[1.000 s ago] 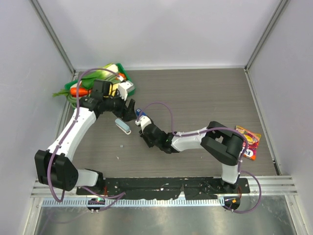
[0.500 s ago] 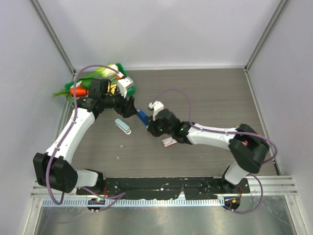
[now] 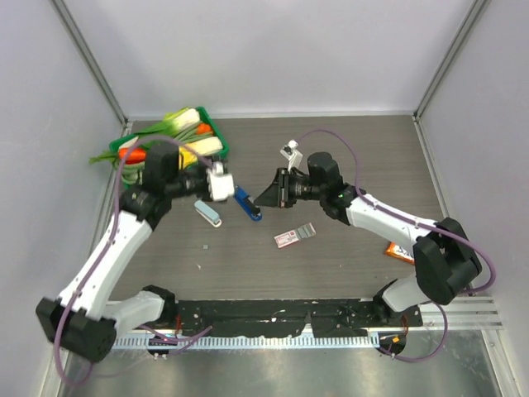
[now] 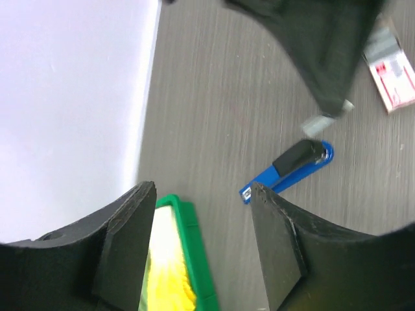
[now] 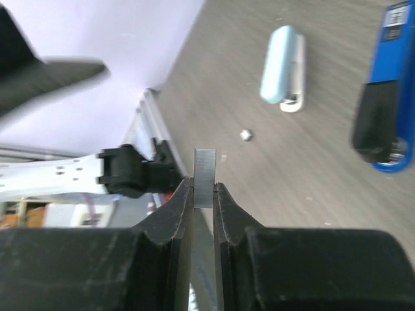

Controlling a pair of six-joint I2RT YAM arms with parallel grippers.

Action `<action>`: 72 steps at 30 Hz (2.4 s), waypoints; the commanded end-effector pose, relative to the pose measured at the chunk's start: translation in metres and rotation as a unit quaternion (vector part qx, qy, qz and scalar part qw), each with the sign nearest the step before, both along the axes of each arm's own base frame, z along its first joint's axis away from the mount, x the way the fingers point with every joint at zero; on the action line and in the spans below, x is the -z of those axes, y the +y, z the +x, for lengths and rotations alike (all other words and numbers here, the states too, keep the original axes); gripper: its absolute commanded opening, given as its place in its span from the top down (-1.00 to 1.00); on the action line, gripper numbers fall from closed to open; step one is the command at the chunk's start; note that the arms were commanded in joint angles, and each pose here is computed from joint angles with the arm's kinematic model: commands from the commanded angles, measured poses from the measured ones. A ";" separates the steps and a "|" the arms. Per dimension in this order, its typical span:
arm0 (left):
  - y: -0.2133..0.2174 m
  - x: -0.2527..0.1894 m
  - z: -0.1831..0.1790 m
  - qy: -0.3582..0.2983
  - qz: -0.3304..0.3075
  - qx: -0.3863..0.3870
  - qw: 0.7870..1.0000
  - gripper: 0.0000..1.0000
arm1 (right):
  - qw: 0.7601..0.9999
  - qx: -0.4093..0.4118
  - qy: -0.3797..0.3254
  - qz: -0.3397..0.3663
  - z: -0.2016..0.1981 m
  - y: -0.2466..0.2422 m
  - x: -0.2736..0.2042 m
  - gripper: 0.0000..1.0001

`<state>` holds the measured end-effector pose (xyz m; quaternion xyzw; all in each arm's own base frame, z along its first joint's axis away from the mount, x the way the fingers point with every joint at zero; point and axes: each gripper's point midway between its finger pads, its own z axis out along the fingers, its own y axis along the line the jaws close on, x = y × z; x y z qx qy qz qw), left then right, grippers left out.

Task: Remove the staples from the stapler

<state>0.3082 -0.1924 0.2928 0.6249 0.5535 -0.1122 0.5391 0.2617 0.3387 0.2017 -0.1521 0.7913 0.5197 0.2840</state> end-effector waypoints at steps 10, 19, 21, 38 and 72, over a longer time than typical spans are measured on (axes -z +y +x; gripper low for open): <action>-0.019 -0.002 -0.040 -0.413 0.060 0.158 0.895 -0.31 | 0.982 -0.095 0.063 0.147 -0.023 0.020 -0.060 0.98; -0.030 0.007 -0.055 -0.455 0.069 0.206 0.864 -0.24 | 0.970 -0.103 0.101 0.196 -0.025 0.024 -0.070 0.98; -0.031 0.013 -0.058 -0.463 0.074 0.215 0.857 -0.23 | 0.969 -0.101 0.102 0.203 -0.024 0.024 -0.072 0.98; -0.034 0.013 -0.060 -0.483 0.065 0.209 0.848 0.15 | 0.955 -0.112 0.139 0.237 -0.024 0.027 -0.068 0.98; -0.017 0.040 -0.047 -0.288 0.080 0.147 0.943 0.85 | 0.969 -0.049 0.109 0.217 0.014 0.018 -0.072 0.28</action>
